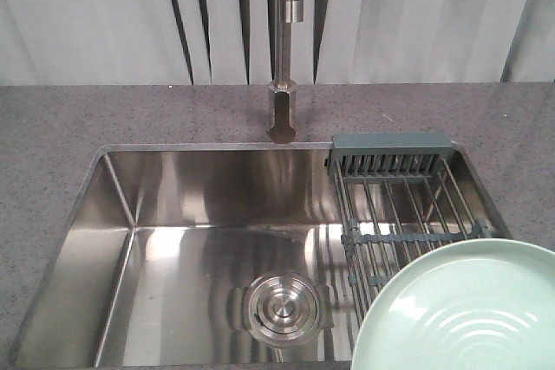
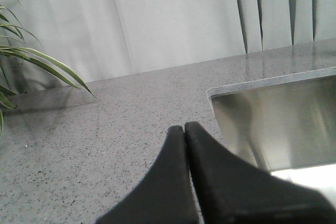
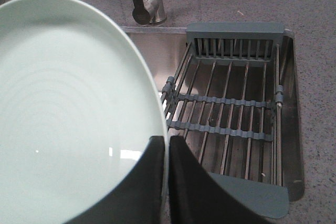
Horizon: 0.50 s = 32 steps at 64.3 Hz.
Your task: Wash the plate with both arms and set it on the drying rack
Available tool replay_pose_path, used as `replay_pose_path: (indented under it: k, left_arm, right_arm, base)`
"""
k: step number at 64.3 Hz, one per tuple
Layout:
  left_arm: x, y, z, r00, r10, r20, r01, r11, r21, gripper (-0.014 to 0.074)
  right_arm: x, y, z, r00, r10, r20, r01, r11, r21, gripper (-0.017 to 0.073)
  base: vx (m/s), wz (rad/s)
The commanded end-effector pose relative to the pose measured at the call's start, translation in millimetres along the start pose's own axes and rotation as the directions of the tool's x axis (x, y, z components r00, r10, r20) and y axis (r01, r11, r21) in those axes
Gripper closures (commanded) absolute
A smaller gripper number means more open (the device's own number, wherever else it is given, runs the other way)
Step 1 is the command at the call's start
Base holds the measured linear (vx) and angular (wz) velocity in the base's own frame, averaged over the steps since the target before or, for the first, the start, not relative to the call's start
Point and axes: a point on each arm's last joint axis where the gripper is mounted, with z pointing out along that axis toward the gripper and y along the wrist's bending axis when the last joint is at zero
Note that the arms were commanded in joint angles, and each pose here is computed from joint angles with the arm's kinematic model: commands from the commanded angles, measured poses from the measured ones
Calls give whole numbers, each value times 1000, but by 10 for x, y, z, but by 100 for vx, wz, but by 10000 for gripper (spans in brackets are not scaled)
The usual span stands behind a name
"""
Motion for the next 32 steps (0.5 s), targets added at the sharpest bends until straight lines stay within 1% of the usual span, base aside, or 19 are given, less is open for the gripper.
replay_pose_path:
  k: [1,32]
  left_arm:
    - [-168,8,-30,993,-12,115,12,1000,-5,600]
    - [-168,8,-30,993,-12,115,12,1000,-5,600]
  right_arm:
    - [-132,12,-15,997,3,78,-3,1000,2,561]
    - [-132,12,-15,997,3,78,-3,1000,2,561]
  base:
    - [1,0]
    - [1,0]
